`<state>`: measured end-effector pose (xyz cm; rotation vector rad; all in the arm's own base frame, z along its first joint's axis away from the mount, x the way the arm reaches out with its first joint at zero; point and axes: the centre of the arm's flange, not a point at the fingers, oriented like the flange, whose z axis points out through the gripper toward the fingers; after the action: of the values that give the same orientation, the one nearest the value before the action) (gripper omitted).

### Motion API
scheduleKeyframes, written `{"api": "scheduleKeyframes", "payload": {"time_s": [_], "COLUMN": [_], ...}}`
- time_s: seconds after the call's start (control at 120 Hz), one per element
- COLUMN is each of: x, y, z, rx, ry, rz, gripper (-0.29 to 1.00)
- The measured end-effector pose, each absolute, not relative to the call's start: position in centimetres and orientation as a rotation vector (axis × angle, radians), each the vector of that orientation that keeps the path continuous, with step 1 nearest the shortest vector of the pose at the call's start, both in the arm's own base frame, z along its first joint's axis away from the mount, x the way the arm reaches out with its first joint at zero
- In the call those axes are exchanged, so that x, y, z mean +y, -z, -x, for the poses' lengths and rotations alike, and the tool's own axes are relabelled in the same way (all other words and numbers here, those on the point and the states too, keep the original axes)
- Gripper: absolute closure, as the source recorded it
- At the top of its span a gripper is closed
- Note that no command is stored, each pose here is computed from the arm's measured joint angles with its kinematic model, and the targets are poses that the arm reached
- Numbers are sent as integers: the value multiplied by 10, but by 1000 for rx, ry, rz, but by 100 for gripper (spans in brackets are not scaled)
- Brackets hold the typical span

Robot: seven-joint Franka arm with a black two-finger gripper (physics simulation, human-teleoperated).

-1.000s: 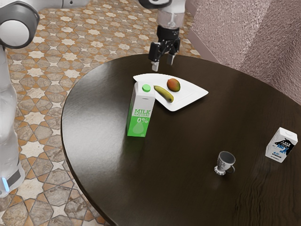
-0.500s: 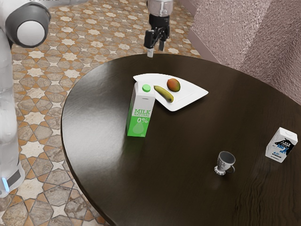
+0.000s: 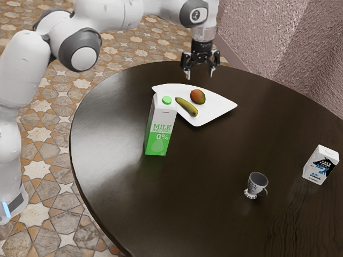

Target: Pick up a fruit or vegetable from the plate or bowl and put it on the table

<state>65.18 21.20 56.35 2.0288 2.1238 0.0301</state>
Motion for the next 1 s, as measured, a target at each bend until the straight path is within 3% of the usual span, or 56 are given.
{"api": "scheduleKeyframes", "payload": {"time_s": [0.233, 1.0], "x": [296, 315], "y": [-534, -467], "z": [-640, -689], "rx": [2001, 1464], "ry": [-89, -280], "rz": [-2120, -2466], "gripper": [0, 0]}}
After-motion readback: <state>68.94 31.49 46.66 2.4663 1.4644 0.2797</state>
